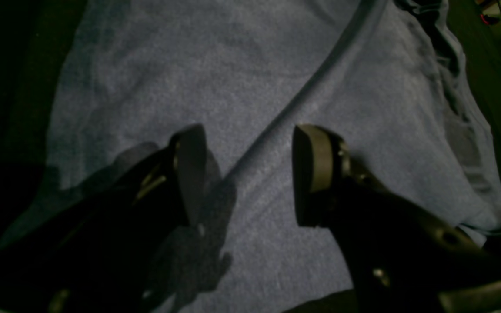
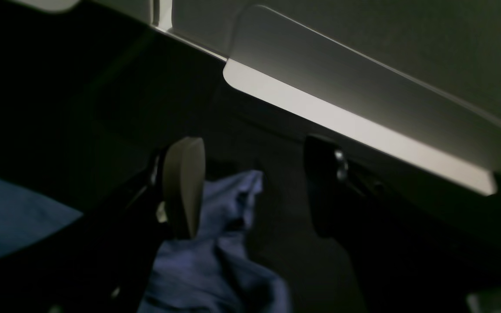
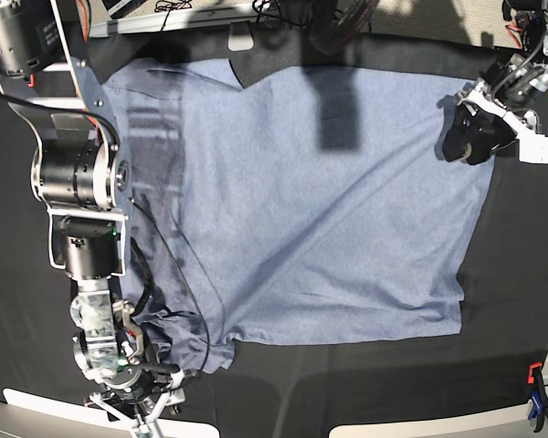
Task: Layout the t-shirt on the table in an organized manner, then fold the t-shirt properly
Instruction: 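Drag the shirt hem with the right gripper to flatten the side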
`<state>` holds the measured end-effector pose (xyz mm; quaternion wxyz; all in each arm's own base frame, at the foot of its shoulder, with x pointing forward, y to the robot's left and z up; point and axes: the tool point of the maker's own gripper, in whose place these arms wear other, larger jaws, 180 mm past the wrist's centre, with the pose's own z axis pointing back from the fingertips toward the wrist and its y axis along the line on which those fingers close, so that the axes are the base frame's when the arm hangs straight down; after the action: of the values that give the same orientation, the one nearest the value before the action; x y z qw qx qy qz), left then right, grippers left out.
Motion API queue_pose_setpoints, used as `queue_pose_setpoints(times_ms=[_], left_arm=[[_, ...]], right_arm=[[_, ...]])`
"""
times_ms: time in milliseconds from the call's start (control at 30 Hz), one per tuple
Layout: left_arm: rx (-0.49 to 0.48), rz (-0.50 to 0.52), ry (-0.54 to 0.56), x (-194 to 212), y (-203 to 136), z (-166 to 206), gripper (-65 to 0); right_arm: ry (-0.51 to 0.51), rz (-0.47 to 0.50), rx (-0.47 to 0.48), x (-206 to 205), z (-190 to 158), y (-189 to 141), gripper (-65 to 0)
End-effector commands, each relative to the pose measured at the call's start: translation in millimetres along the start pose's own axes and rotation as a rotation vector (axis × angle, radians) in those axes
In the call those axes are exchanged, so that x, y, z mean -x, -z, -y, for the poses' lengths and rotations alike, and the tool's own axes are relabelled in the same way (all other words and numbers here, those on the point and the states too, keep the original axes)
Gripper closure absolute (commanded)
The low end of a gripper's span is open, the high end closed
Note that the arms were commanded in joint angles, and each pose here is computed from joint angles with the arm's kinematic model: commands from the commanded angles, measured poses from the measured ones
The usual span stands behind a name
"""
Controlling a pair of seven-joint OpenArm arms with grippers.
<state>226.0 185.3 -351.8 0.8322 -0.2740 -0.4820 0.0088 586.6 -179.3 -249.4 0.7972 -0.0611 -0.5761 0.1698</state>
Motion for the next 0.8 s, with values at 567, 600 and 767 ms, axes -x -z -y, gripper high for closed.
queue_pose_setpoints(times_ms=[567, 600, 767], left_arm=[[-0.007, 0.010, 0.047, -7.1, -1.8, -1.8, -29.0], [-0.007, 0.010, 0.047, -7.1, -1.8, -1.8, -29.0], [-0.007, 0.024, 0.048, -10.1, -1.4, -1.7, -29.0]], right_arm=[[0.107, -0.027, -0.191, 10.9, -47.0, -52.4, -22.8], [0.103, -0.019, -0.194, 12.6, -50.6, -61.0, -22.8], [0.071, 0.005, -0.196, 25.0, -67.1, -102.7, -22.8]])
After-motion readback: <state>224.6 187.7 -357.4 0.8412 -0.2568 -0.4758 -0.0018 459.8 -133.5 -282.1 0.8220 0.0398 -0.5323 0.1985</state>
